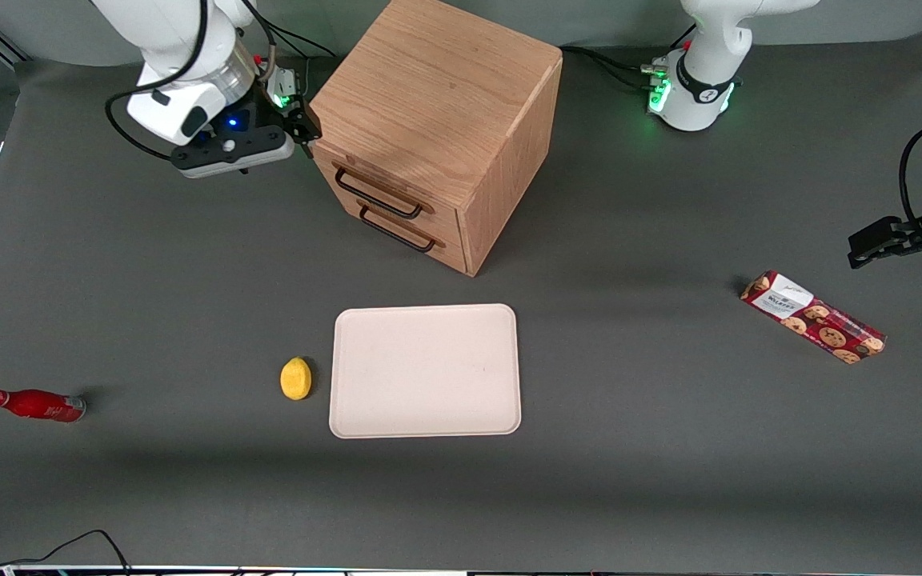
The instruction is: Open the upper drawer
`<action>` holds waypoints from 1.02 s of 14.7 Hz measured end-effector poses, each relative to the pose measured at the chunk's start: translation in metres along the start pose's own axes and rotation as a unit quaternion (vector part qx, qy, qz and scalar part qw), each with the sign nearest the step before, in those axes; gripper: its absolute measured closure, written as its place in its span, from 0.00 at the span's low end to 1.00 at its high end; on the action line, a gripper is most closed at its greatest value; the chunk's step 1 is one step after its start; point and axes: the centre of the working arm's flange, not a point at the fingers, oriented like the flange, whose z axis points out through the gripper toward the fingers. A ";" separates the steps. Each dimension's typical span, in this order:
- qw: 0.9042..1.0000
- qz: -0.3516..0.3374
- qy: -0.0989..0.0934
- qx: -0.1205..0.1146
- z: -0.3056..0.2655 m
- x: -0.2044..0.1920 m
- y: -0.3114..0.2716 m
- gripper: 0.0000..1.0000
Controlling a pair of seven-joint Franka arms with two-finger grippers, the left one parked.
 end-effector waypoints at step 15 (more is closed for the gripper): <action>0.917 -0.372 -0.048 0.140 0.059 0.042 -0.003 0.00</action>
